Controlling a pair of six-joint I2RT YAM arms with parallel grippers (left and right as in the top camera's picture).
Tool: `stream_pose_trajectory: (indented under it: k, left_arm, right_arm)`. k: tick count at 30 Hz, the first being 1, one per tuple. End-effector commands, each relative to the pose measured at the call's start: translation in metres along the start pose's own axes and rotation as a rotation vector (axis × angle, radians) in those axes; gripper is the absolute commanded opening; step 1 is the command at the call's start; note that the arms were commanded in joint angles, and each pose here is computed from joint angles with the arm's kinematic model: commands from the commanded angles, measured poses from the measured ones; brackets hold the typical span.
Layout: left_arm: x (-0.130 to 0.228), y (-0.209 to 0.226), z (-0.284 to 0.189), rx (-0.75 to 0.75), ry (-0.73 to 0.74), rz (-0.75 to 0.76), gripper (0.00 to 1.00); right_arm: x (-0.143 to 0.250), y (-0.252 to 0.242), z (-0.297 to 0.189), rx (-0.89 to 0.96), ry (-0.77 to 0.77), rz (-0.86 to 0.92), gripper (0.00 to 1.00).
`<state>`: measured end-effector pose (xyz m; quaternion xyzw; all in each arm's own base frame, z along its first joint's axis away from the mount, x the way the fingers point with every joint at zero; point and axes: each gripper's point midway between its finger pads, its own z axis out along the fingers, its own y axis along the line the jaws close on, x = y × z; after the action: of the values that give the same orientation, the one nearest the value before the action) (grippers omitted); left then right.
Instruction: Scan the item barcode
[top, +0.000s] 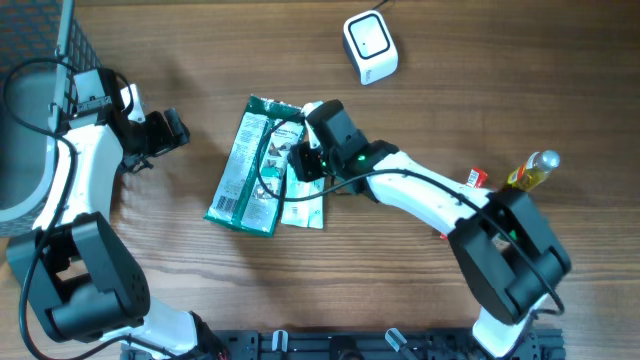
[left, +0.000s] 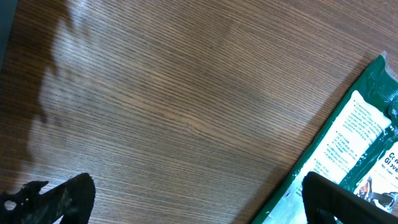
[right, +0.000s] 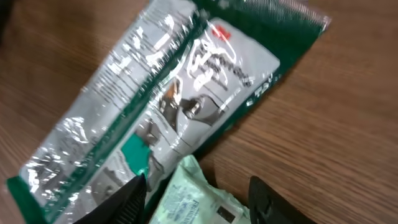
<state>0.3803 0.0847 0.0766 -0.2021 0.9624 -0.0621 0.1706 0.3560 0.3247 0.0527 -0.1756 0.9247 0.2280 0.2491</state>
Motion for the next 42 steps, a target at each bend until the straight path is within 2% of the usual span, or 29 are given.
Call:
stream_pose_trajectory:
  k: [1,2,9,18,24,28,30,31,35,39,42]
  left_arm:
    - [0.003,0.003,0.003,0.003,0.014,-0.003,1.0]
    - [0.003,0.003,0.003,0.003,0.014,-0.003,1.0]
    - [0.003,0.003,0.003,0.003,0.014,-0.003,1.0]
    - [0.003,0.003,0.003,0.003,0.014,-0.003,1.0]
    - [0.003,0.003,0.003,0.003,0.014,-0.003,1.0]
    - [0.003,0.003,0.003,0.003,0.014,-0.003,1.0]
    - [0.003,0.003,0.003,0.003,0.014,-0.003,1.0]
    - [0.003,0.003,0.003,0.003,0.014,-0.003,1.0]
    - [0.003,0.003,0.003,0.003,0.014,-0.003,1.0]
    - [0.003,0.003,0.003,0.003,0.014,-0.003,1.0]
    - [0.003,0.003,0.003,0.003,0.013,-0.003,1.0]
  right_arm:
    - [0.013,-0.009,0.015,0.026,0.043,-0.015,0.52]
    - [0.015,-0.012,0.015,0.031,0.051,-0.011,0.5]
    - [0.042,-0.022,0.01,0.073,0.165,0.009,0.5]
    - [0.089,-0.037,-0.013,0.15,0.369,0.049,0.56]
    - [0.078,-0.037,-0.063,0.152,0.368,0.172,0.59]
    - [0.052,-0.025,-0.091,0.097,0.274,0.179,0.64]
    - [0.05,-0.023,-0.098,0.092,0.263,0.17,0.78]
    - [0.052,-0.024,-0.098,0.094,0.273,0.163,0.81]
    - [0.065,-0.029,-0.098,0.095,0.332,0.069,0.74]
    - [0.074,-0.033,-0.089,0.102,0.368,0.06,0.64]
    - [0.082,-0.038,-0.08,0.109,0.407,0.051,0.63]
